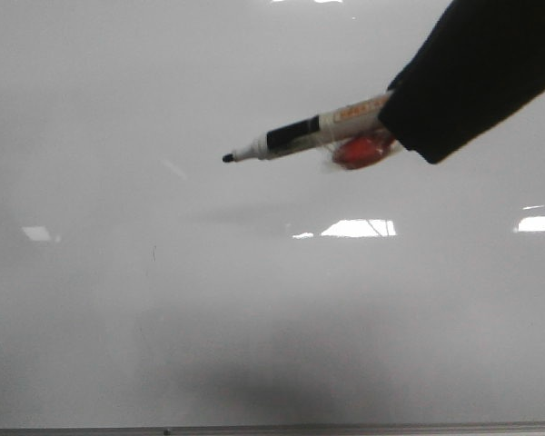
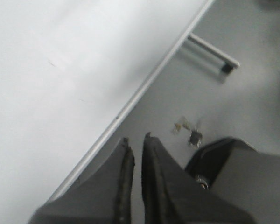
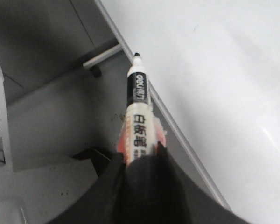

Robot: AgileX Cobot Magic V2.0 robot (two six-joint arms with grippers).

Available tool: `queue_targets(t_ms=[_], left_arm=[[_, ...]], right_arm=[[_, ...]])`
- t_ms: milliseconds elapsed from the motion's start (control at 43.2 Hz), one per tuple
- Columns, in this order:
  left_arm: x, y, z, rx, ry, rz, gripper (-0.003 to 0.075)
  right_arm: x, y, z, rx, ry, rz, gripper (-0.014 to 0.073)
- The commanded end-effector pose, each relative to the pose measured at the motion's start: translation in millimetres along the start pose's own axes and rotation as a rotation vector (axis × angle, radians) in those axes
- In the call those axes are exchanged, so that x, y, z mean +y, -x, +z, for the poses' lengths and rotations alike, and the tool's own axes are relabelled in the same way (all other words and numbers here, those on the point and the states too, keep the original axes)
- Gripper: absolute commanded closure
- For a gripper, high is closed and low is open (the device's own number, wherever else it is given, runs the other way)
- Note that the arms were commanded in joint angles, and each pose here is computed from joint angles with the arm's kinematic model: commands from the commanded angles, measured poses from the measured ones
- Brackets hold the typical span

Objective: Write number 8 on whiteboard

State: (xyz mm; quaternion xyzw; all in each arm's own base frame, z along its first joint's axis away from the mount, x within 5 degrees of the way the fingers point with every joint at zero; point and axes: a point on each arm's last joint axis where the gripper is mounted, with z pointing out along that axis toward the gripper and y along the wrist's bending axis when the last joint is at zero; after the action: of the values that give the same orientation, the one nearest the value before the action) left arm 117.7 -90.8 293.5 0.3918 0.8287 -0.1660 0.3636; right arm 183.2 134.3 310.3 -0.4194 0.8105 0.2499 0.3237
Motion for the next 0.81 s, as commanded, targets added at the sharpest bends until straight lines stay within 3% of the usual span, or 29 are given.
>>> queue_targets(t_ms=[0,324,787], left_arm=[[-2,-4,-24,-0.222,0.088,-0.063,0.0741],[-23,-41,-64,-0.567,0.189,-0.066,0.0741],[-26,-46,-68,-0.599,0.193,-0.062,0.0741]], right_arm=[[-4,16,-5,-0.131,-0.038,0.056,0.0654],[-45,40,35,-0.179,-0.139,0.158,0.0654],[-89,67,82,-0.207,-0.205,0.226,0.0654]])
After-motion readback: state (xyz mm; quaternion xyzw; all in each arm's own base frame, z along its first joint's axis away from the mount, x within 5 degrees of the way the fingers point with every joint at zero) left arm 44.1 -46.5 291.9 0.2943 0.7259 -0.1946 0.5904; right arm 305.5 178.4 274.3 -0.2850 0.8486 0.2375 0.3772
